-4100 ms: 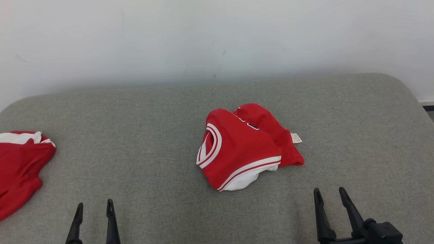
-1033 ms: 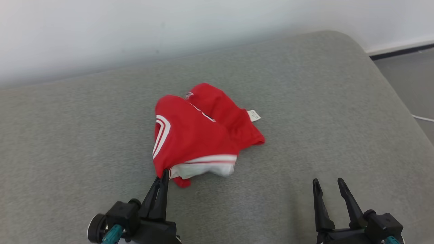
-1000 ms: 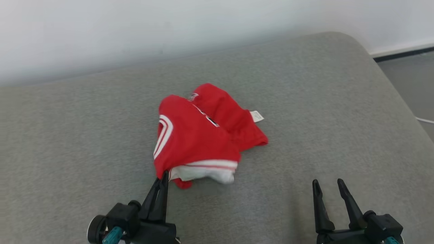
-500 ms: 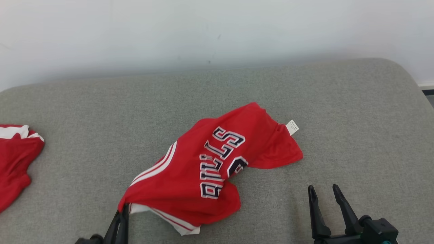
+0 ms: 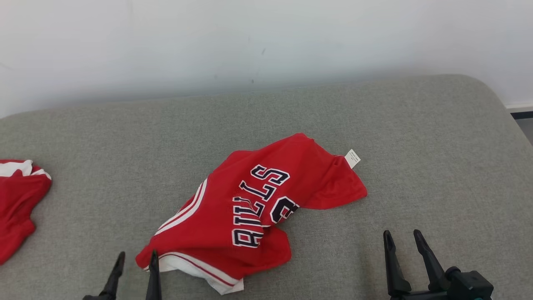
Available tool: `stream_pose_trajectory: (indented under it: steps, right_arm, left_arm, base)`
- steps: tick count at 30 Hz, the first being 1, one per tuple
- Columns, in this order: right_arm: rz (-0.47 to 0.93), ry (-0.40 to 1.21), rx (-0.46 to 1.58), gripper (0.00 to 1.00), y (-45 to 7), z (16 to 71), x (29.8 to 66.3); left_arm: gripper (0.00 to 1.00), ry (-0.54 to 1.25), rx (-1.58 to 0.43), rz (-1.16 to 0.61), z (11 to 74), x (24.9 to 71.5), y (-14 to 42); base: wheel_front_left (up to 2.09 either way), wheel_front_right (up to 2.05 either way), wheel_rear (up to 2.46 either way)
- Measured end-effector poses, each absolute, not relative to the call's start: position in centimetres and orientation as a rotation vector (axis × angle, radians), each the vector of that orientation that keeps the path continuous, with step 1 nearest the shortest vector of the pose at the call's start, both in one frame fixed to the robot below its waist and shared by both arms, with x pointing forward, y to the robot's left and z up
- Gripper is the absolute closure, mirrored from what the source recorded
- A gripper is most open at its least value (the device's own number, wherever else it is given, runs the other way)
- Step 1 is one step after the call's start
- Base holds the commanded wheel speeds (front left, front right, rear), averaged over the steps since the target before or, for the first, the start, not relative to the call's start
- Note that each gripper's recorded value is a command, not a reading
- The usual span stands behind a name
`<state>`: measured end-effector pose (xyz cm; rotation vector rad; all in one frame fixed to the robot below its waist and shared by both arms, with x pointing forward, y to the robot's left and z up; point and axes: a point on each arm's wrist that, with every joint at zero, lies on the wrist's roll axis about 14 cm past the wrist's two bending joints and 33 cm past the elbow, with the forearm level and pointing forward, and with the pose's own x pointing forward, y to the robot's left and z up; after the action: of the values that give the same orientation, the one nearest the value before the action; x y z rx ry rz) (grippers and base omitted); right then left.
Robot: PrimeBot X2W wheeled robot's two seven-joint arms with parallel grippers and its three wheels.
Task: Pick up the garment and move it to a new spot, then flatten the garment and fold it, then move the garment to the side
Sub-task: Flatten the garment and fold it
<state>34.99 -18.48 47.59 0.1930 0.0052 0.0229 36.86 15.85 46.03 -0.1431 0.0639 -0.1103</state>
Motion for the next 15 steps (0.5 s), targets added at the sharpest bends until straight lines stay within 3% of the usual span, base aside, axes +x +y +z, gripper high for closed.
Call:
stream_pose_trajectory:
  steps: [9,15]
  right_arm:
    - [0.043,0.0,0.187,0.0,-17.9,47.8,35.1]
    - [0.05,0.005,0.186,0.0,-17.7,47.6,35.3]
  left_arm:
    - [0.0,-0.002,-0.133,-0.064,48.0,36.8,16.9]
    - [0.0,0.035,-0.142,-0.137,47.0,36.3,14.7]
  base:
    - [0.0,0.0,0.0]
    - [0.0,0.0,0.0]
